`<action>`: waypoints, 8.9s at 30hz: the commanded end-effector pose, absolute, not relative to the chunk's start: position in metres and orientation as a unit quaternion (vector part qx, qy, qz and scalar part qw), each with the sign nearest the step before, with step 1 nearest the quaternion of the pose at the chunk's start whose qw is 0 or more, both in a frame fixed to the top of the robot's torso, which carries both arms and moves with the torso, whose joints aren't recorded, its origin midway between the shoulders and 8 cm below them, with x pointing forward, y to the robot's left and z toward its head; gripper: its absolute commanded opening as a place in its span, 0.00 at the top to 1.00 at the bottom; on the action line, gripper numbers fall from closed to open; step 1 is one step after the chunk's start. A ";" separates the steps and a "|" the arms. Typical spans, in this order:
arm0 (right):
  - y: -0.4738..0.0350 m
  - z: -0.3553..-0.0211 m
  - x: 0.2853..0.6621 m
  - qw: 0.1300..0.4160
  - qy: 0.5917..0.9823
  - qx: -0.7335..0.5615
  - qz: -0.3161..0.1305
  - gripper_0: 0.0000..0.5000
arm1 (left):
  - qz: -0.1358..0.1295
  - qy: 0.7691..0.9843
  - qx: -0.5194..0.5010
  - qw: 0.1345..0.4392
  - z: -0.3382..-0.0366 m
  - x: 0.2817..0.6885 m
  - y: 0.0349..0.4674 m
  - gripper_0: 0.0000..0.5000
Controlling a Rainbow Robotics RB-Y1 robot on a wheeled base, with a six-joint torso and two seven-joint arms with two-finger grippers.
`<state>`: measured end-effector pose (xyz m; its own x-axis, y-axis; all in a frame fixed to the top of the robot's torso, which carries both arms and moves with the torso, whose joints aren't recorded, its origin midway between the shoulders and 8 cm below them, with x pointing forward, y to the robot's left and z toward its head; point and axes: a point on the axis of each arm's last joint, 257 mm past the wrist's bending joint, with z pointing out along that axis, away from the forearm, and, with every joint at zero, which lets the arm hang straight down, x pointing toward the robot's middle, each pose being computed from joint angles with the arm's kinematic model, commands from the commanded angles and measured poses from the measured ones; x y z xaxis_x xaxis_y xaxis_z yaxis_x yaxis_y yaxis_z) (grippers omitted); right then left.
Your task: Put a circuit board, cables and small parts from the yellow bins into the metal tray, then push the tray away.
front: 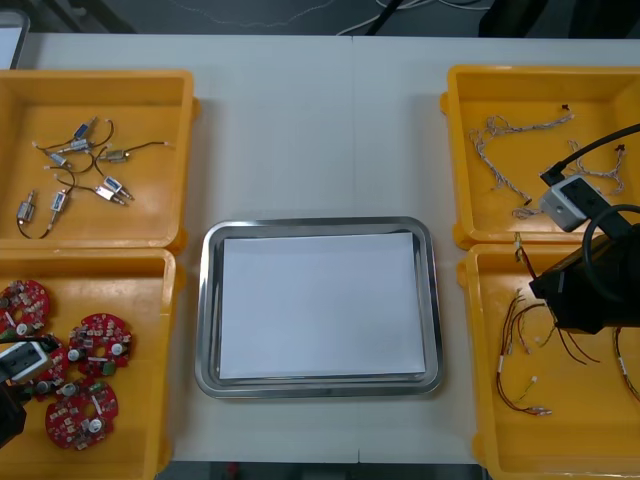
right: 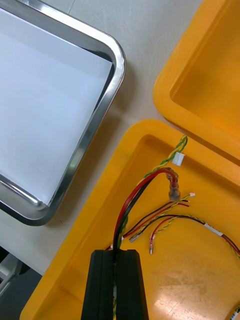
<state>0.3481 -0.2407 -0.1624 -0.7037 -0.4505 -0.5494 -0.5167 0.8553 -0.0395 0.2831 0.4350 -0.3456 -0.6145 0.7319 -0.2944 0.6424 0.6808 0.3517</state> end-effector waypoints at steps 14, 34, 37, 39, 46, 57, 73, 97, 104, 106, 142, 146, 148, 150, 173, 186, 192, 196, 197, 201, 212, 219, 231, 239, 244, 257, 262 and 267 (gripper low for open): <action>-0.258 -0.153 0.354 0.291 0.925 -0.246 0.012 1.00 | 0.062 0.919 0.296 0.252 -0.305 0.300 0.434 1.00; -0.264 -0.154 0.356 0.289 0.927 -0.240 -0.003 1.00 | 0.033 0.941 0.222 0.255 -0.232 0.311 0.408 1.00; -0.264 -0.154 0.356 0.289 0.927 -0.240 -0.003 1.00 | 0.028 0.944 0.209 0.252 -0.221 0.315 0.399 1.00; -0.264 -0.154 0.356 0.289 0.927 -0.240 -0.003 1.00 | 0.023 0.948 0.198 0.248 -0.214 0.316 0.391 1.00; -0.264 -0.154 0.356 0.289 0.927 -0.240 -0.003 1.00 | 0.006 0.954 0.172 0.245 -0.196 0.326 0.359 1.00; -0.264 -0.154 0.356 0.289 0.927 -0.240 -0.003 1.00 | -0.033 0.957 0.139 0.254 -0.186 0.342 0.286 1.00; -0.264 -0.154 0.356 0.289 0.927 -0.240 -0.003 1.00 | -0.027 0.957 0.115 0.263 -0.196 0.355 0.212 1.00; -0.264 -0.154 0.356 0.289 0.927 -0.240 -0.003 1.00 | -0.021 0.958 0.127 0.257 -0.229 0.342 0.145 1.00; -0.264 -0.154 0.356 0.289 0.927 -0.240 -0.003 1.00 | -0.019 0.959 0.124 0.254 -0.241 0.344 0.124 1.00; -0.264 -0.154 0.356 0.289 0.927 -0.240 -0.003 1.00 | -0.016 0.960 0.124 0.252 -0.246 0.345 0.120 1.00; -0.264 -0.154 0.356 0.289 0.927 -0.240 -0.003 1.00 | -0.003 0.967 0.147 0.209 -0.296 0.327 0.093 1.00; -0.264 -0.154 0.356 0.289 0.927 -0.240 -0.003 1.00 | 0.008 0.969 0.142 0.204 -0.304 0.326 0.099 1.00; -0.264 -0.154 0.356 0.289 0.927 -0.240 -0.003 1.00 | 0.009 0.969 0.141 0.203 -0.306 0.325 0.101 1.00; -0.264 -0.154 0.356 0.289 0.927 -0.240 -0.003 1.00 | 0.009 0.969 0.140 0.201 -0.307 0.324 0.102 1.00; -0.264 -0.154 0.356 0.289 0.927 -0.240 -0.003 1.00 | 0.010 0.968 0.135 0.210 -0.329 0.331 0.102 1.00; -0.264 -0.154 0.356 0.289 0.927 -0.240 -0.003 1.00 | 0.013 0.968 0.129 0.214 -0.328 0.332 0.104 0.23; -0.264 -0.154 0.356 0.289 0.927 -0.240 -0.003 1.00 | 0.014 0.967 0.122 0.225 -0.319 0.338 0.108 0.00; -0.264 -0.154 0.356 0.289 0.927 -0.240 -0.003 1.00 | 0.011 0.968 0.115 0.224 -0.306 0.338 0.113 0.00; -0.264 -0.154 0.356 0.289 0.927 -0.240 -0.003 1.00 | 0.009 0.968 0.115 0.223 -0.304 0.338 0.113 0.00; -0.264 -0.154 0.356 0.289 0.927 -0.240 -0.003 1.00 | -0.007 0.969 0.111 0.222 -0.285 0.334 0.114 0.00; -0.264 -0.154 0.356 0.289 0.927 -0.240 -0.003 1.00 | -0.052 0.967 0.088 0.232 -0.232 0.339 0.134 0.00; -0.264 -0.154 0.356 0.289 0.927 -0.240 -0.003 1.00 | -0.058 0.965 0.071 0.247 -0.209 0.355 0.164 0.00; -0.264 -0.154 0.356 0.289 0.927 -0.240 -0.003 1.00 | -0.048 0.960 0.058 0.269 -0.173 0.370 0.229 0.00; -0.262 -0.164 0.351 0.277 0.931 -0.237 0.005 1.00 | -0.002 0.960 0.071 0.272 -0.168 0.364 0.289 0.00; -0.256 -0.167 0.348 0.274 0.928 -0.252 0.008 1.00 | 0.003 0.961 0.082 0.263 -0.173 0.350 0.315 0.00; -0.210 -0.180 0.326 0.249 0.897 -0.365 -0.001 1.00 | 0.022 0.956 0.117 0.268 -0.179 0.330 0.359 0.00; -0.183 -0.179 0.323 0.246 0.875 -0.417 0.004 1.00 | 0.025 0.955 0.115 0.271 -0.184 0.324 0.368 0.00; -0.162 -0.180 0.318 0.238 0.848 -0.474 -0.003 1.00 | 0.028 0.956 0.115 0.267 -0.186 0.318 0.375 0.00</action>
<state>0.3215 -0.1756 -0.1888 -0.5598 -0.7070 -0.4322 -0.7275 0.6690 -0.1520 0.3255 0.3589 -0.1959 -0.8555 0.1118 -0.5056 0.1228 0.9924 0.0117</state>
